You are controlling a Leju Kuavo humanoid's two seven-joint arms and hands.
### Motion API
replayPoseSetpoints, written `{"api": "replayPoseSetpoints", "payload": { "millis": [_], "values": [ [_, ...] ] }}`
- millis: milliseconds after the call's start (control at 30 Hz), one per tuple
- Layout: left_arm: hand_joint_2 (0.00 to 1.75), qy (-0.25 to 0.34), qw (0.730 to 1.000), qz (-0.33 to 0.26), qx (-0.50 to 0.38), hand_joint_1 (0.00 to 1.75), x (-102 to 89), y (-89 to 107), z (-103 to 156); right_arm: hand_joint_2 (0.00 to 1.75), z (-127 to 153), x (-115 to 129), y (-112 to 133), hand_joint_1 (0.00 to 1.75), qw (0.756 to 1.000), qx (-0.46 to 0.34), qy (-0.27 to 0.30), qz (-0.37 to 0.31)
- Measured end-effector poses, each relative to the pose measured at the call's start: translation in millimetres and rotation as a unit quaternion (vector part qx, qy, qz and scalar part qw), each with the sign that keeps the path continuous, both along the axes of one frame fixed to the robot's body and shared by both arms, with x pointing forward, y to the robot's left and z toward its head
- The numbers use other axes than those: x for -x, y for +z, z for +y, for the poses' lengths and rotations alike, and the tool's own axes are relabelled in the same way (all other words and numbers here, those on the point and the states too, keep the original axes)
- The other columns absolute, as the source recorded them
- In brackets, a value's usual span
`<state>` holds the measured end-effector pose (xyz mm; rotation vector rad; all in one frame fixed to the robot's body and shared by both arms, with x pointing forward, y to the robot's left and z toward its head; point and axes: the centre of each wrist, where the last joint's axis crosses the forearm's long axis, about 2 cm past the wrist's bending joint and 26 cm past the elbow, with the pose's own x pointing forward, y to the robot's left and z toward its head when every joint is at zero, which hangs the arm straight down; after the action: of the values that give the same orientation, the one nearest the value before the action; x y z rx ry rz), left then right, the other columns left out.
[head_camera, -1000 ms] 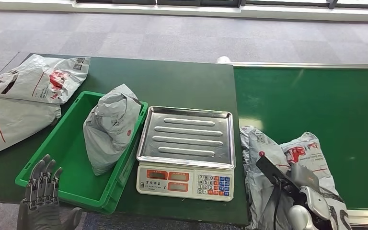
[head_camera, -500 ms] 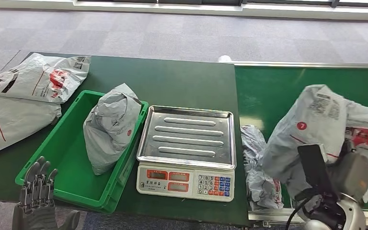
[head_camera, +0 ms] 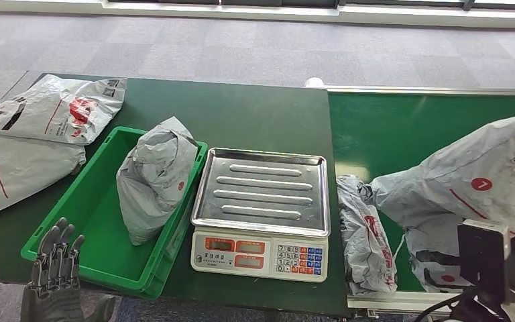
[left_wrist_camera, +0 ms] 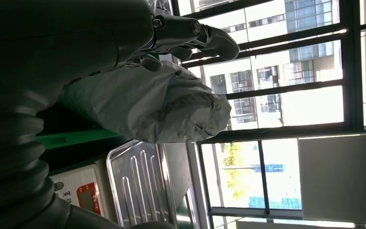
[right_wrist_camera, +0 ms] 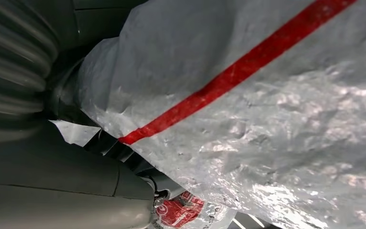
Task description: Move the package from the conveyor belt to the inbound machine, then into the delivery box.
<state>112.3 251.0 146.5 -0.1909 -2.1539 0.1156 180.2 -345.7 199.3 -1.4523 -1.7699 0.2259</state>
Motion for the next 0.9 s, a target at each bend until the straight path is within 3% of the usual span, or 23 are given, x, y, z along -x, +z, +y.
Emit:
{"api": "replayPoseSetpoints", "payload": {
  "millis": [100,167,233,333,500,633,833,900],
  "values": [
    [1.75,0.005,1.000,-0.009,0.002,0.00,-7.4,0.7,-3,1.75,8,-14,7,1.75,0.999,0.010,0.036,-0.040],
    [1.75,0.006,1.000,-0.015,0.007,0.00,-13.2,1.2,-6,1.75,19,-33,10,1.75,0.996,-0.008,0.082,-0.032],
    [1.75,0.004,1.000,-0.021,0.012,0.00,-20.2,1.2,-8,1.75,35,-64,10,1.75,0.986,-0.048,0.161,0.021],
    [1.75,-0.006,0.999,-0.034,0.017,0.00,-34.0,1.4,-11,1.75,73,-120,5,1.75,0.942,-0.085,0.287,0.150],
    [1.75,-0.018,0.999,-0.045,0.018,0.00,-51.3,3.3,-9,1.75,139,-196,-4,1.75,0.884,-0.113,0.376,0.253],
    [1.75,-0.030,0.999,-0.044,0.012,0.00,-55.3,2.4,-4,1.75,161,-219,-12,1.75,0.864,-0.128,0.398,0.282],
    [1.75,-0.053,0.998,-0.040,0.006,0.00,-60.2,-1.3,-4,1.75,171,-227,-16,1.74,0.846,-0.161,0.421,0.285],
    [1.75,-0.057,0.998,-0.038,0.006,0.00,-61.4,-2.4,-5,1.75,172,-228,-18,0.86,0.842,-0.169,0.426,0.286]
  ]
}}
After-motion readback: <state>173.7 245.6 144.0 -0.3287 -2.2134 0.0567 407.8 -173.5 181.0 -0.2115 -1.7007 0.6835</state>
